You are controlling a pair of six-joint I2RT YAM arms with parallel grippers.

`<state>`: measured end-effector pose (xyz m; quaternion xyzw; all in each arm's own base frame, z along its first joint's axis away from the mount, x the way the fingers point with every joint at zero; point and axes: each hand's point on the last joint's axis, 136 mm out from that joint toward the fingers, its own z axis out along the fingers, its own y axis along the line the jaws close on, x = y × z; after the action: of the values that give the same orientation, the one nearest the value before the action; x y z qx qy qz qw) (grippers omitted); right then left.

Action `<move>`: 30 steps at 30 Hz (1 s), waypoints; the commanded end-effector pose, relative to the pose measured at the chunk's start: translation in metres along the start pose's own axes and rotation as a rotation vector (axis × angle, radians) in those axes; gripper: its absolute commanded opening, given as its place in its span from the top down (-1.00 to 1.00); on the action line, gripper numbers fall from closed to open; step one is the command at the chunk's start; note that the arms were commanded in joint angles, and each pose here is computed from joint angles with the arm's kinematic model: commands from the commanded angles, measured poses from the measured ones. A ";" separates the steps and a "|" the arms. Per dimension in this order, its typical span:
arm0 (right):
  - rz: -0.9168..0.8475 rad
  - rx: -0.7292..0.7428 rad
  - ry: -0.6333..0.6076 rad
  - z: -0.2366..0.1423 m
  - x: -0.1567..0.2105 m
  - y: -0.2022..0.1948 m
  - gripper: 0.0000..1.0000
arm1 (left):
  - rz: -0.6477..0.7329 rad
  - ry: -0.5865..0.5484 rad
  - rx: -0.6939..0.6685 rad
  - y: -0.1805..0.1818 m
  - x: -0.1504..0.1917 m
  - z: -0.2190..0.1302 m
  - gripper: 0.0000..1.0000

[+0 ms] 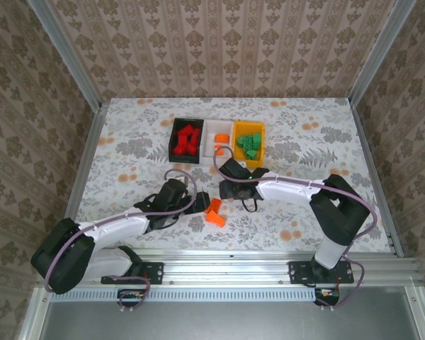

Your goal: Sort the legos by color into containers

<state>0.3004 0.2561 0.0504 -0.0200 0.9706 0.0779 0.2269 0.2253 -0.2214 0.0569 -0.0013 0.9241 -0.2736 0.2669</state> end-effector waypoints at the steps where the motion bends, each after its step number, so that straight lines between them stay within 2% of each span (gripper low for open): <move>1: 0.031 -0.006 0.036 0.011 0.008 0.009 -0.37 | 0.029 -0.033 0.031 -0.010 -0.009 -0.006 -1.00; 8: 0.021 0.037 0.041 0.030 0.011 0.007 -0.33 | 0.023 -0.053 0.016 -0.001 -0.006 -0.017 -1.00; 17: 0.010 0.088 0.002 0.035 0.003 0.002 0.18 | 0.031 -0.064 0.000 0.004 -0.006 -0.021 -1.00; 21: -0.016 0.102 -0.030 0.027 -0.002 -0.002 0.32 | 0.032 -0.060 -0.007 0.005 -0.006 -0.018 -1.00; 26: -0.063 0.093 -0.094 0.004 -0.015 0.001 0.32 | 0.037 -0.049 -0.002 0.001 -0.007 -0.015 -1.00; 30: -0.112 0.073 -0.178 -0.026 -0.044 0.010 0.32 | 0.042 -0.071 -0.014 0.000 -0.014 -0.018 -1.00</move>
<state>0.3135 0.2590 0.0503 -0.0403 0.9635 0.0311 0.2626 0.2220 -0.2105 0.0675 0.0000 0.9182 -0.2703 0.2896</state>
